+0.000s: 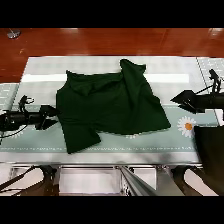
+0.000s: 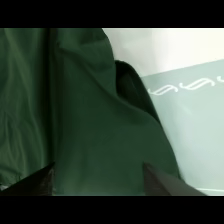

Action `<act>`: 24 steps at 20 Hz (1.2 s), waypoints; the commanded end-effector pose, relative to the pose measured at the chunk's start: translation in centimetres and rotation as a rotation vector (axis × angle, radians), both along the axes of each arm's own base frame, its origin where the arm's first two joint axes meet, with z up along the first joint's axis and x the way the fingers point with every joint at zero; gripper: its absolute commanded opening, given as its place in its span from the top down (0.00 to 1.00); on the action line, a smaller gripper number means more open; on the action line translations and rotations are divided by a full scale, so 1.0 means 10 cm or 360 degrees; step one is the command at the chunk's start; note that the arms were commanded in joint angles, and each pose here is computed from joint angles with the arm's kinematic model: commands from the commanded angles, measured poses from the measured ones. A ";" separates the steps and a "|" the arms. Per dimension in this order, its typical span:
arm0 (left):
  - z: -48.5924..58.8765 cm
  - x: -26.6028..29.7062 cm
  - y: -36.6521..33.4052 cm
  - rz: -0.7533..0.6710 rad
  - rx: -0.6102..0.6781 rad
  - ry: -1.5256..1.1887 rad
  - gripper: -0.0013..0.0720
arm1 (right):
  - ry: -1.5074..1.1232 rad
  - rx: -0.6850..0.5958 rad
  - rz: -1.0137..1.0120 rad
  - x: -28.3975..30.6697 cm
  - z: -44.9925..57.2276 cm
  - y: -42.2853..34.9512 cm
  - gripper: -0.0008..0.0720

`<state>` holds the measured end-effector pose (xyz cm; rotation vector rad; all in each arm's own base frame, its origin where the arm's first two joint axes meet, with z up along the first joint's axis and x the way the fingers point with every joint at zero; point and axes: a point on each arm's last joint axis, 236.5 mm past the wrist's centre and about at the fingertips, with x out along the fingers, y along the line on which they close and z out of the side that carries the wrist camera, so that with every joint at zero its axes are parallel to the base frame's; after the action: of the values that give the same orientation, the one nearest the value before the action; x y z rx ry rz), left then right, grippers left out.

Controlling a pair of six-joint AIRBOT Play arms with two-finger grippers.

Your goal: Fold the shirts.

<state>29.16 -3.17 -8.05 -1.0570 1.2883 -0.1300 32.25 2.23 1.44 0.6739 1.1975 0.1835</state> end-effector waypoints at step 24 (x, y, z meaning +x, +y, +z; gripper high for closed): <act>0.07 0.26 -0.41 -0.0187 0.0007 -0.0221 0.95 | 0.0590 -0.0254 0.0099 -0.88 -0.77 -0.12 0.13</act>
<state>31.80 -7.22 -7.45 -0.9627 1.2252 -0.2727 24.73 -0.71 -4.68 0.5794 1.4963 -0.0149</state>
